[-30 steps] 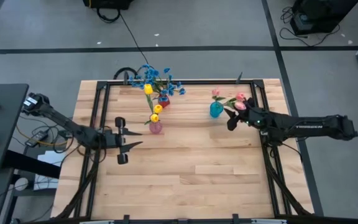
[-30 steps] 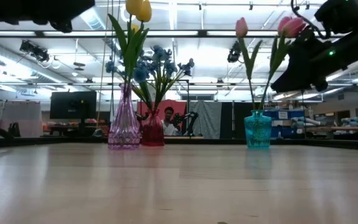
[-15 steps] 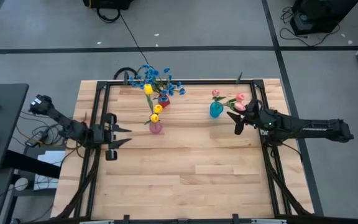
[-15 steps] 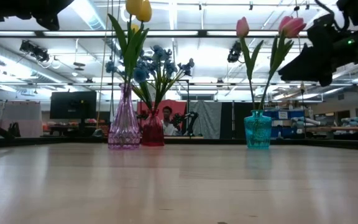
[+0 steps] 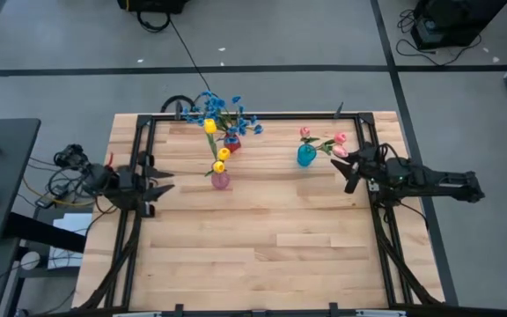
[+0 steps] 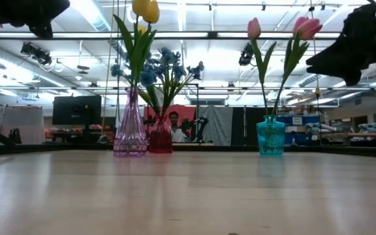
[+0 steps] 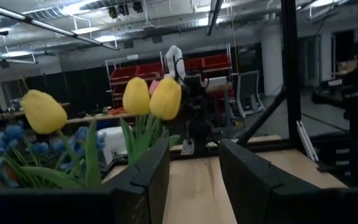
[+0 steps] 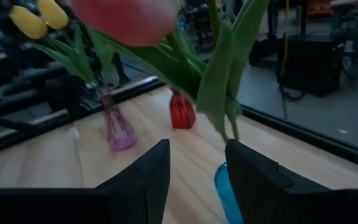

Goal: Sort flowers into vase by color
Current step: Return to Home Position

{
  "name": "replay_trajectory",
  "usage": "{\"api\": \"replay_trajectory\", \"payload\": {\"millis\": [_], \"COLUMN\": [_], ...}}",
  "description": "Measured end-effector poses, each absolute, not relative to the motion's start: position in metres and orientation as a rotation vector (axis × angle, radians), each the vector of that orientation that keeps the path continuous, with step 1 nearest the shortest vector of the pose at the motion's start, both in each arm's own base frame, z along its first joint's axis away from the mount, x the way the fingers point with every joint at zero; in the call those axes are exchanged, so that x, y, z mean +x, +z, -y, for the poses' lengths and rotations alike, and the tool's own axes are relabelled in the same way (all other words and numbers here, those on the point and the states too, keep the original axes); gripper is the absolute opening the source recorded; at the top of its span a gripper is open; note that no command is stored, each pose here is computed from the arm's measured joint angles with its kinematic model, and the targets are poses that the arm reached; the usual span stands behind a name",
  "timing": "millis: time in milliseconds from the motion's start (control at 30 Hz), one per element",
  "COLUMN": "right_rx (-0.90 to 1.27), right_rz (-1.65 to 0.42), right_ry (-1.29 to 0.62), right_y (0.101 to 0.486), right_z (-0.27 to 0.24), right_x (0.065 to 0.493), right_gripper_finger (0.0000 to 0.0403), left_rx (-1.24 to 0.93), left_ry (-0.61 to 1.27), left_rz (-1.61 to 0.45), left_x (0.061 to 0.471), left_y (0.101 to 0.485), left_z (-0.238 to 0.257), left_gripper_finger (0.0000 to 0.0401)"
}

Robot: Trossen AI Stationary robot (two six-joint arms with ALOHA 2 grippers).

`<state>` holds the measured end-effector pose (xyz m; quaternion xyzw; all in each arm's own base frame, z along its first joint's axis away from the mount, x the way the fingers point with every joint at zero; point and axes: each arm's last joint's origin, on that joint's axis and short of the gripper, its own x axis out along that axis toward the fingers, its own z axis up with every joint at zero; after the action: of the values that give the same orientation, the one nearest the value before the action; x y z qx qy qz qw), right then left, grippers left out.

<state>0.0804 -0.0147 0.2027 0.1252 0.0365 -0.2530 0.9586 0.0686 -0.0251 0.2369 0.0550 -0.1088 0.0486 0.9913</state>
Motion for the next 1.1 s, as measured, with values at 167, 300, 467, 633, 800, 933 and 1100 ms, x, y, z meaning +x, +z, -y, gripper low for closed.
{"api": "replay_trajectory", "payload": {"millis": [167, 300, 467, 633, 800, 933, 1100], "right_rx": [0.279, 0.302, 0.312, 0.353, 0.354, 0.354, 0.354], "right_rz": [-0.038, 0.016, 0.066, 0.075, 0.075, 0.075, 0.075], "right_ry": [-0.468, -0.422, -0.372, -0.381, -0.381, -0.381, -0.381], "right_y": [0.185, 0.174, 0.173, 0.173, 0.173, 0.173, 0.173], "right_z": [0.012, 0.01, 0.008, 0.008, 0.008, 0.008, 0.008], "right_x": [0.084, 0.091, 0.094, 0.095, 0.095, 0.095, 0.095], "right_gripper_finger": [0.0165, 0.0165, 0.0165, 0.0165, 0.0165, 0.0165, 0.0165], "left_rx": [0.107, 0.103, 0.132, 0.199, 0.216, 0.208, 0.21], "left_ry": [0.098, 0.067, 0.042, 0.056, 0.052, 0.053, 0.053], "left_rz": [0.21, 0.239, 0.208, 0.149, 0.124, 0.134, 0.132], "left_x": [0.073, 0.076, 0.08, 0.084, 0.085, 0.085, 0.085], "left_y": [0.225, 0.216, 0.202, 0.183, 0.18, 0.181, 0.181], "left_z": [0.028, 0.031, 0.034, 0.036, 0.037, 0.037, 0.037], "left_gripper_finger": [0.0147, 0.0147, 0.0147, 0.0147, 0.0147, 0.0147, 0.0147]}}
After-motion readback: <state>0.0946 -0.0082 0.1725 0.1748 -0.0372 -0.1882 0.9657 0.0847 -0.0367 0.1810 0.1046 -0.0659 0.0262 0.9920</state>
